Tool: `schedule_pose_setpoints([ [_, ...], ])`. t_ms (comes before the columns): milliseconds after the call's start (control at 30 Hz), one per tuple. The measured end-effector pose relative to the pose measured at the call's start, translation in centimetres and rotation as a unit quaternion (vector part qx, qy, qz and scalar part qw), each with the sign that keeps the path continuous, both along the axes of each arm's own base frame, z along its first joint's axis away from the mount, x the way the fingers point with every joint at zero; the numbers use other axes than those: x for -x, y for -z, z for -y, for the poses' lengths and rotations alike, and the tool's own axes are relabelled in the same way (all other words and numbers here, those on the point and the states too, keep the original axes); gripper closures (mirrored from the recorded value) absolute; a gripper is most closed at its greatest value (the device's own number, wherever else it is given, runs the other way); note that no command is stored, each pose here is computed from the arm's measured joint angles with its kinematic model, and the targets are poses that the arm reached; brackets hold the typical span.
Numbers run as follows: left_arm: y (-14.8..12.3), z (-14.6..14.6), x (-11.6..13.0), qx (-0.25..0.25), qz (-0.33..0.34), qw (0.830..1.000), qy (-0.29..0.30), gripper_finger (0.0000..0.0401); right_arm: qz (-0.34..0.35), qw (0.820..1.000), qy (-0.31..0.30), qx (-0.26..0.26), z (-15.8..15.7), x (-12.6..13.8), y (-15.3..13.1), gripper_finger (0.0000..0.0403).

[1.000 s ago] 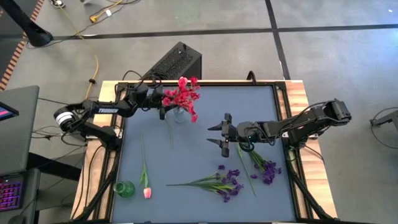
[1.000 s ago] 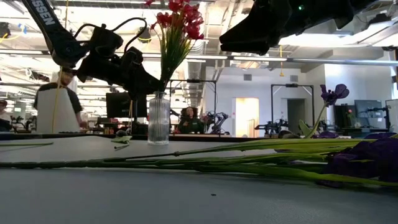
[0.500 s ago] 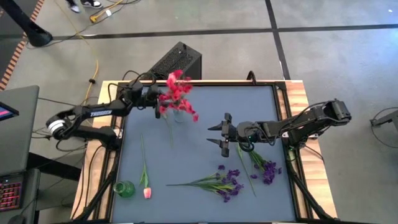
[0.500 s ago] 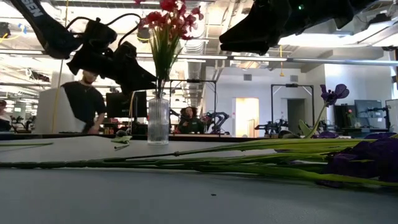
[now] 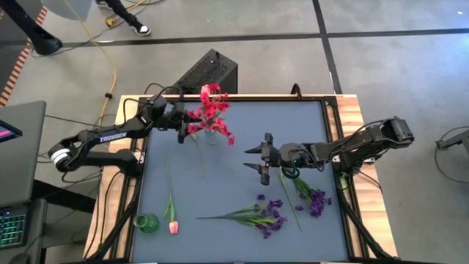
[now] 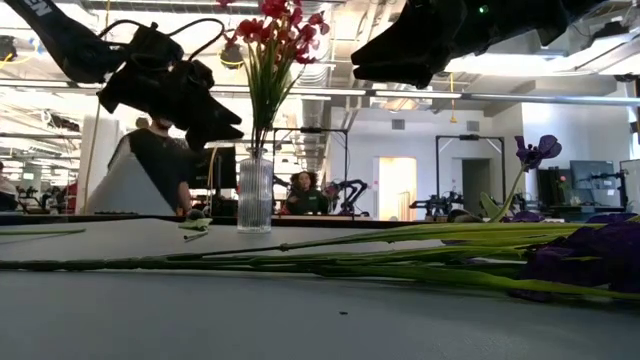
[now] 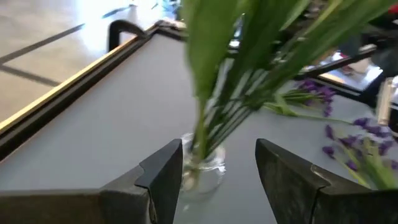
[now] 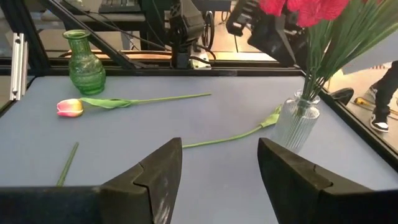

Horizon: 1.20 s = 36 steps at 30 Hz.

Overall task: Sort flowers into vase by color
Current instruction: Put the top violet flower into the green vase

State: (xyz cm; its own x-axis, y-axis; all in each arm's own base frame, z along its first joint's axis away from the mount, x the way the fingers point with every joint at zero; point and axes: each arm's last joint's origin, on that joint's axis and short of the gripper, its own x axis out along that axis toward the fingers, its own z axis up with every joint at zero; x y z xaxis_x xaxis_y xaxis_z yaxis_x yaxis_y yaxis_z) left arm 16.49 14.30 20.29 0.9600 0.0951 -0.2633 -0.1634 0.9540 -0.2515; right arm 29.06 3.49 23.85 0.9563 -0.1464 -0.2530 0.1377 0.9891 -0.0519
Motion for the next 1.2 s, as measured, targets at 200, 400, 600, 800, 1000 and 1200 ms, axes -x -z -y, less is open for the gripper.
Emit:
schedule_pose_setpoints([
  [200, -0.4, 0.7, 0.6, 0.006, -0.012, 1.000, 0.005, 0.0211, 0.000, 1.000, 0.000, -0.001, 0.0, 0.0, 0.0, 0.0168],
  [400, -0.6, 1.5, 1.3, 0.016, -0.028, 0.999, 0.009, 0.0211, 0.002, 1.000, 0.003, -0.012, 0.0, 0.0, 0.0, 0.0168],
  [600, -0.6, 2.9, 1.1, 0.027, -0.045, 0.998, 0.032, 0.0211, 0.002, 0.999, 0.015, -0.030, 0.4, 0.0, 0.0, 0.0168],
  [800, 0.0, 4.7, 0.3, 0.034, -0.090, 0.994, 0.055, 0.0211, -0.011, 0.999, 0.026, -0.045, 0.8, 0.0, 0.4, 0.0168],
  [1000, 0.7, 6.3, -0.2, 0.035, -0.134, 0.988, 0.068, 0.0211, -0.034, 0.997, 0.033, -0.064, 0.8, 0.2, 0.8, 0.0168],
  [1200, 0.9, 8.0, -0.8, 0.048, -0.149, 0.983, 0.100, 0.0211, -0.101, 0.991, 0.033, -0.086, 0.7, 0.5, -0.5, 0.0168],
])
